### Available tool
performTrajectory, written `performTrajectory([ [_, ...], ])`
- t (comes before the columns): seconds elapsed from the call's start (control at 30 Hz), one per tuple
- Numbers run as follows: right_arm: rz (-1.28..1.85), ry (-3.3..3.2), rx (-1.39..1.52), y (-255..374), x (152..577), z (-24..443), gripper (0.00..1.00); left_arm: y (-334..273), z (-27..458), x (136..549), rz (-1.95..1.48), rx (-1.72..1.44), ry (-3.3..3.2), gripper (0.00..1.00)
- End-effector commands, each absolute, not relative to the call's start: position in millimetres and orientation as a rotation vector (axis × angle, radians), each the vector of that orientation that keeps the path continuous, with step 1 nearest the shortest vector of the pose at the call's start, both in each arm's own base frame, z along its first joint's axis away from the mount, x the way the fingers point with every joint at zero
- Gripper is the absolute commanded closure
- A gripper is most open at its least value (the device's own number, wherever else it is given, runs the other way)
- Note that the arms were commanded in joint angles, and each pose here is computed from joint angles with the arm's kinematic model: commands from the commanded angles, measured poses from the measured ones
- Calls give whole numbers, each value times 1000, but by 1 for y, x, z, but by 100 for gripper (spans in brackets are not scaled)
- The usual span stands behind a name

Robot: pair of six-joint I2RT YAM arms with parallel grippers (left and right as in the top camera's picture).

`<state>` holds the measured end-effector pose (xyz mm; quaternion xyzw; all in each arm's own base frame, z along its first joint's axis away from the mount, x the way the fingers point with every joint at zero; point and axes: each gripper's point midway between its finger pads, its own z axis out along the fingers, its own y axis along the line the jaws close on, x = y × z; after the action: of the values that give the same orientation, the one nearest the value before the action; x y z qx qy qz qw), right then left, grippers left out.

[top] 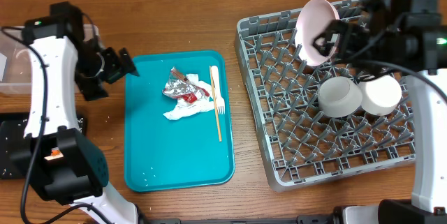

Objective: Sort waste into correct bins and load items into the dishwasher rack
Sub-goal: 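Open the right gripper and lift it away from the grey bowl, then grasp the foil and red wrapper on the tray with the left gripper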

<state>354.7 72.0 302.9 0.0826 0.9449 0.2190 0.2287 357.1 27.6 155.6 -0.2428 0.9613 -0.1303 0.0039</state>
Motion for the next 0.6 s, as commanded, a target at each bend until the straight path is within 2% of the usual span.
performTrajectory([
  [0.0, 637, 2559, 148, 91, 361, 314, 0, -2, 165, 364, -471, -570, 3017, 0],
  [0.2, 558, 2535, 152, 85, 369, 314, 0, -18, 162, 374, -327, -429, 3011, 0],
  [0.43, 400, 2532, 204, 64, 374, 310, 0, -57, 165, 388, -458, -299, 2966, 0],
  [0.57, 402, 2532, 204, 64, 374, 310, 0, -77, 157, 385, -470, -415, 2981, 0],
])
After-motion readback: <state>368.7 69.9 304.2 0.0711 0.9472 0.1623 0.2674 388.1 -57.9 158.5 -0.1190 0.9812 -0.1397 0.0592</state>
